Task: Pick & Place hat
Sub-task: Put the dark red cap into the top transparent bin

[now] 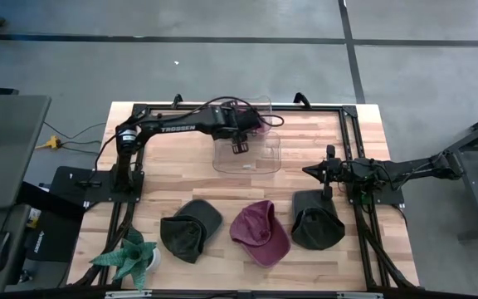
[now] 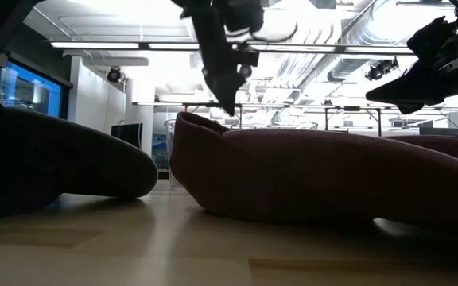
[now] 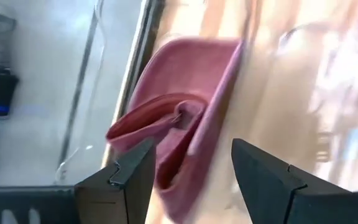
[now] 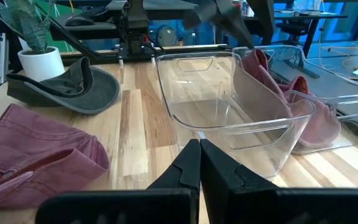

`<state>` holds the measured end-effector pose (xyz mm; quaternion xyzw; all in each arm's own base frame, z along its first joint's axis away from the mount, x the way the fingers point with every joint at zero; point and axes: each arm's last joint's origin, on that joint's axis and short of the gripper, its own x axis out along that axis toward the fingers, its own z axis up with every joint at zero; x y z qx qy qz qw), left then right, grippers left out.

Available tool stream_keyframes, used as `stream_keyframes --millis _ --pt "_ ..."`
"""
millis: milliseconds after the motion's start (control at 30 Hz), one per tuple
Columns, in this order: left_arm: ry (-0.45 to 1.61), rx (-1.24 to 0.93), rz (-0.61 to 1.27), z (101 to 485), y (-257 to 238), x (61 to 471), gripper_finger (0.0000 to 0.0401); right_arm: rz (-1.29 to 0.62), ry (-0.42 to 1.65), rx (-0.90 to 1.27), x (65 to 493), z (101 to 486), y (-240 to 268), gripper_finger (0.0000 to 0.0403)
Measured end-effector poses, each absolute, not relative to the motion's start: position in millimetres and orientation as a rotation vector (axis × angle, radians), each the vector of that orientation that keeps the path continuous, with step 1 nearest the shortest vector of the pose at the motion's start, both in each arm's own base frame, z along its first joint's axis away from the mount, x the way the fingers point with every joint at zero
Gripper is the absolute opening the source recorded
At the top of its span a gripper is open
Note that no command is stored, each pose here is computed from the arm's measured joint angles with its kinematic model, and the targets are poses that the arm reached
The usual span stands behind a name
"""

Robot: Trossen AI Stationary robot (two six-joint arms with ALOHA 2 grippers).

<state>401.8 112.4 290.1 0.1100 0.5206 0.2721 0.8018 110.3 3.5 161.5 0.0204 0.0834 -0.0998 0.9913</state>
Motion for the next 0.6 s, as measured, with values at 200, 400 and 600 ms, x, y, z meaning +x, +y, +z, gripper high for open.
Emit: stream_keyframes --millis 200,400,600 --pt "1.053 0.096 0.514 321.3 97.9 403.1 0.0199 -0.2 0.167 0.041 110.3 161.6 3.5 0.0" --pt "0.994 -0.141 0.438 360.6 77.4 396.9 0.0199 -0.2 0.167 0.041 110.3 161.6 3.5 0.0" --pt "0.993 -0.343 0.372 383.4 51.6 388.8 0.0199 -0.2 0.167 0.041 110.3 161.5 3.5 0.0"
